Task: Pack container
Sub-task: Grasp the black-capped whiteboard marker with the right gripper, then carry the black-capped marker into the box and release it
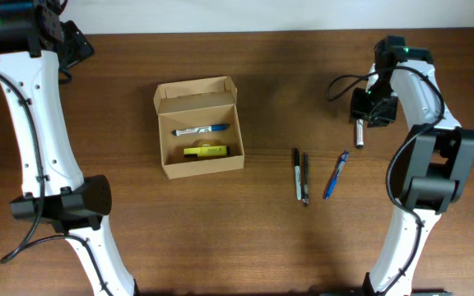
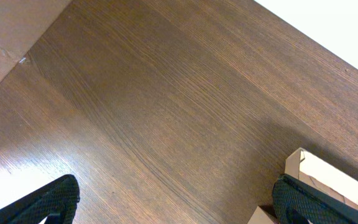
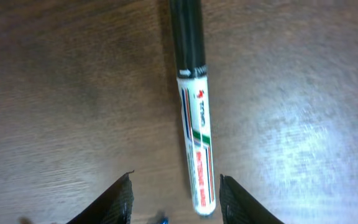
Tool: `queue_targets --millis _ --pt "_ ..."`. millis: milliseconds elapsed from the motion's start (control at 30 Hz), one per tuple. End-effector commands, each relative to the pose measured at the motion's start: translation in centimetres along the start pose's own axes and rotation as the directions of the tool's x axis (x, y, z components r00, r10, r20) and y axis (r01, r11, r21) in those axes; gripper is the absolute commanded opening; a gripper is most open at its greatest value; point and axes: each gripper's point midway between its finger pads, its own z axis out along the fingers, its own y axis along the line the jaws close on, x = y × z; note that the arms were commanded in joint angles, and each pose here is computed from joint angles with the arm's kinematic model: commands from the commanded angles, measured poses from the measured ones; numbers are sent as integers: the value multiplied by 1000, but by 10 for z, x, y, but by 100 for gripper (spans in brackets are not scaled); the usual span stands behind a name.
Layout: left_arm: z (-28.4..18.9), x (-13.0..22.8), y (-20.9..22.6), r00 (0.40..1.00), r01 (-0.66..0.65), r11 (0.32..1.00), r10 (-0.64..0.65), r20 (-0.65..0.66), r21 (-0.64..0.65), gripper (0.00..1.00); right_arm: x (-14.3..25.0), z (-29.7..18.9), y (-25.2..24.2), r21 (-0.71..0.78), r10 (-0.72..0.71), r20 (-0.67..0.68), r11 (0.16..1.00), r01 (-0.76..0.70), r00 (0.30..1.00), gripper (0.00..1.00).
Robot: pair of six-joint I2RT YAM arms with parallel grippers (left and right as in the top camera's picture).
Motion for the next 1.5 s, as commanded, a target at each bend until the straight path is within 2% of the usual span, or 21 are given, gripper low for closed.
queue_targets --millis 0,333,500,567,667,767,900,967,1067,1133,1233,1300,1467 --pt "-14 -5 8 999 1 1000 -1 33 6 100 1 15 -6 14 -82 -28 996 83 996 45" --pt "-14 -5 8 999 1 1000 -1 33 6 100 7 43 -15 39 -76 -89 996 79 993 44" --pt "-14 -5 8 999 1 1000 -1 33 6 100 11 52 -16 43 -74 -112 996 79 991 23" --pt "-14 -5 8 999 1 1000 -1 33 6 100 11 52 -16 41 -74 -112 996 79 991 4" --pt "-14 -5 8 999 1 1000 -1 33 6 100 11 48 -11 15 -75 -112 997 77 991 4" --pt "-14 -5 7 999 1 1000 -1 33 7 100 1 15 15 -111 -122 -50 987 116 991 4" --pt "-14 -5 8 999 1 1000 -1 33 6 100 -17 -51 41 -129 -188 100 971 200 977 4" --pt "-14 -5 7 999 1 1000 -1 33 7 100 -22 -99 66 -138 -260 216 946 293 941 4" --pt "-14 -5 8 999 1 1000 -1 33 6 100 -16 -173 113 -113 -388 395 879 463 833 4" --pt "-14 -5 7 999 1 1000 -1 33 7 100 -3 -214 146 -56 -497 490 802 595 716 4" --pt "-14 -5 7 999 1 1000 -1 33 7 100 30 -259 204 101 -689 575 594 798 441 4" --pt "-14 -5 8 999 1 1000 -1 33 6 100 52 -264 236 199 -787 556 437 877 267 4" --pt "-14 -5 7 999 1 1000 -1 33 7 100 99 -230 295 296 -901 425 51 954 -84 4"
